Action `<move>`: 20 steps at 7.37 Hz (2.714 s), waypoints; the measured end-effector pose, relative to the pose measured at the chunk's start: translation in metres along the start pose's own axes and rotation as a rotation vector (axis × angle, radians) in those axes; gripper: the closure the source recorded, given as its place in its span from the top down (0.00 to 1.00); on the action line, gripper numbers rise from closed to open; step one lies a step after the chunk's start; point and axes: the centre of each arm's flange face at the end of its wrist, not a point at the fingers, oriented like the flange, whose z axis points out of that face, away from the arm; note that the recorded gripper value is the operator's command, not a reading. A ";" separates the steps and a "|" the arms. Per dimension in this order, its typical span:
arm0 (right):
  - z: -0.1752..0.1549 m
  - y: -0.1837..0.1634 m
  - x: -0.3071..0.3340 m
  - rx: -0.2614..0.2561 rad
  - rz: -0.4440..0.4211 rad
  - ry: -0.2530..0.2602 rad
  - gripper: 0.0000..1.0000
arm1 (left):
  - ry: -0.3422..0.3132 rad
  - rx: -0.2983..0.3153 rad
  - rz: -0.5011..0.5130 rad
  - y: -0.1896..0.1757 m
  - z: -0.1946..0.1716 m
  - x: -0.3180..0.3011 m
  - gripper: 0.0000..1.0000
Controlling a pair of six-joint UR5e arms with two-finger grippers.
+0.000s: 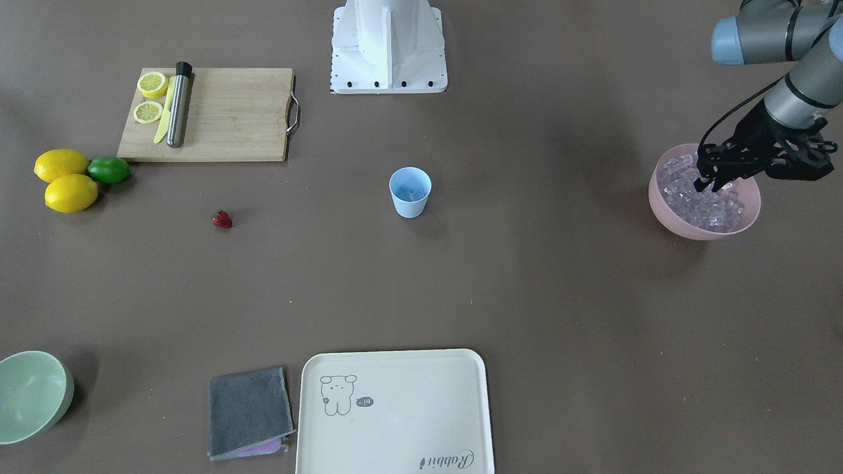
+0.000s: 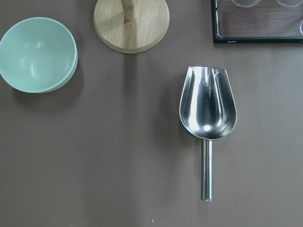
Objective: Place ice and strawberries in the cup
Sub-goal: 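Carry the second ice cube with the left gripper over the blue cup, then release the ice cube into the cup and move left gripper back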
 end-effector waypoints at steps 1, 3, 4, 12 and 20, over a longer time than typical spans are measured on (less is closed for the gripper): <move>0.000 0.001 0.000 -0.001 0.001 0.000 1.00 | 0.004 0.010 -0.008 -0.021 -0.018 0.036 0.00; 0.002 0.003 0.002 -0.005 0.004 -0.002 1.00 | 0.042 0.026 -0.079 -0.044 -0.047 0.121 0.00; 0.003 0.004 0.003 -0.007 0.006 -0.002 1.00 | 0.071 0.018 -0.118 -0.038 -0.044 0.171 0.00; 0.007 0.010 0.008 -0.018 0.017 0.003 1.00 | 0.263 0.096 -0.077 0.052 0.081 0.411 0.00; 0.009 0.013 0.011 -0.022 0.021 0.004 1.00 | 0.269 0.090 -0.091 0.091 0.106 0.437 0.98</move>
